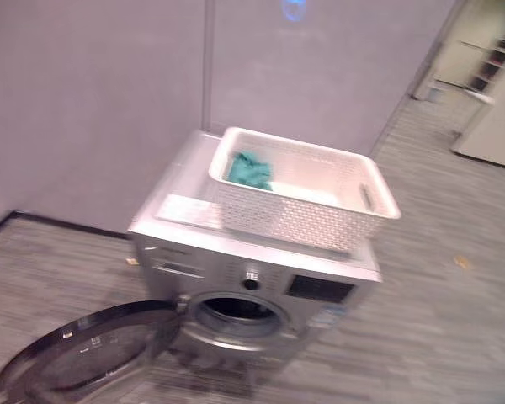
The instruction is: Grab the laundry basket,head to the washer,open it,put in the laundry and shut it.
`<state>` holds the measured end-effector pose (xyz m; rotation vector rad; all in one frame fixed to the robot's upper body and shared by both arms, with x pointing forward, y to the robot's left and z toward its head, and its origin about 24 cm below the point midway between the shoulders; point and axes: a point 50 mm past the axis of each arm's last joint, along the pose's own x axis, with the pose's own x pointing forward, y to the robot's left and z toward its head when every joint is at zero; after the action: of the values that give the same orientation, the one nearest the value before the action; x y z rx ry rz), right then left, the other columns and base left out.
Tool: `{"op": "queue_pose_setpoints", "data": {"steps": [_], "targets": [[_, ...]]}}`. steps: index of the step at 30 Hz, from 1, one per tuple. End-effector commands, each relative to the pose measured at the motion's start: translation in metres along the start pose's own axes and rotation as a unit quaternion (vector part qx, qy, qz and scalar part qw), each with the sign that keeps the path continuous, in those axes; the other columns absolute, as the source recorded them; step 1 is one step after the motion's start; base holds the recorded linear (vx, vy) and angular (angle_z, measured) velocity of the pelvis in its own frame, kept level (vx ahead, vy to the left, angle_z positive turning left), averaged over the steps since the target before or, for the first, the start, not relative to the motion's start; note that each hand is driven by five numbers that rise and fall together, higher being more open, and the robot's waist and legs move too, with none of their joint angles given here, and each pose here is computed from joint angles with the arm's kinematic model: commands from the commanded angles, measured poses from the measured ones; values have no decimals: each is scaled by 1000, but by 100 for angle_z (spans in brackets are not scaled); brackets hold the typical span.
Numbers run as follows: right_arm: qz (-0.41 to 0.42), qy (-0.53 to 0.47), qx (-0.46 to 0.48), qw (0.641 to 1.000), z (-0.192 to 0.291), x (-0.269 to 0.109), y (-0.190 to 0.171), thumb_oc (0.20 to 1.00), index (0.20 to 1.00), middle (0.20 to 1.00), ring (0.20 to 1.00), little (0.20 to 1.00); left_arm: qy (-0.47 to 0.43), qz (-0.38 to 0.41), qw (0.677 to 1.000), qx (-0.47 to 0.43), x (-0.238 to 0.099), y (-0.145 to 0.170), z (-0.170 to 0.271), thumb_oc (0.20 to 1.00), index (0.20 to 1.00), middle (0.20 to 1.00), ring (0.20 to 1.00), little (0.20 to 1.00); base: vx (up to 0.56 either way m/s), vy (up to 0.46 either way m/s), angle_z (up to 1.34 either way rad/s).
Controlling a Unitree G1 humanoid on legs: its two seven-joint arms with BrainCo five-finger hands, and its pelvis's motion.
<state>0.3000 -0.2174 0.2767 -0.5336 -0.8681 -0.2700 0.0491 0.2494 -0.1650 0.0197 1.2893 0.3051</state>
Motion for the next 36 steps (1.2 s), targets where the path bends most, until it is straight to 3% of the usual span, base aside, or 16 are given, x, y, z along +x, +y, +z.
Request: {"op": "queue_pose_setpoints", "data": {"steps": [1,3,8,18,23,36], "targets": [[101,89,-179,975,-43,14,-36,1000,1000,1000,1000,1000,35,16,999,-5,-2,13,-13,1000,1000,1000,1000,1000,-24,146,118],[163,141,-149,965,-61,-1,-22,1000,1000,1000,1000,1000,39,8,999,-4,-2,13,-15,1000,1000,1000,1000,1000,4,94,98],[221,177,-133,950,-72,-18,-14,1000,1000,1000,1000,1000,51,1,999,-11,-3,16,-22,1000,1000,1000,1000,1000,25,-41,15],[256,161,-199,932,-64,2,-30,1000,1000,1000,1000,1000,68,20,997,-5,-7,31,-33,1000,1000,1000,1000,1000,98,-149,6],[302,184,-245,903,-68,18,-39,1000,1000,1000,1000,1000,71,3,997,6,-7,25,-37,1000,1000,1000,1000,1000,74,-164,23],[383,203,-226,872,-75,37,-2,1000,1000,1000,1000,1000,57,-19,998,1,-5,15,-30,1000,1000,1000,1000,1000,24,-86,20]]}}
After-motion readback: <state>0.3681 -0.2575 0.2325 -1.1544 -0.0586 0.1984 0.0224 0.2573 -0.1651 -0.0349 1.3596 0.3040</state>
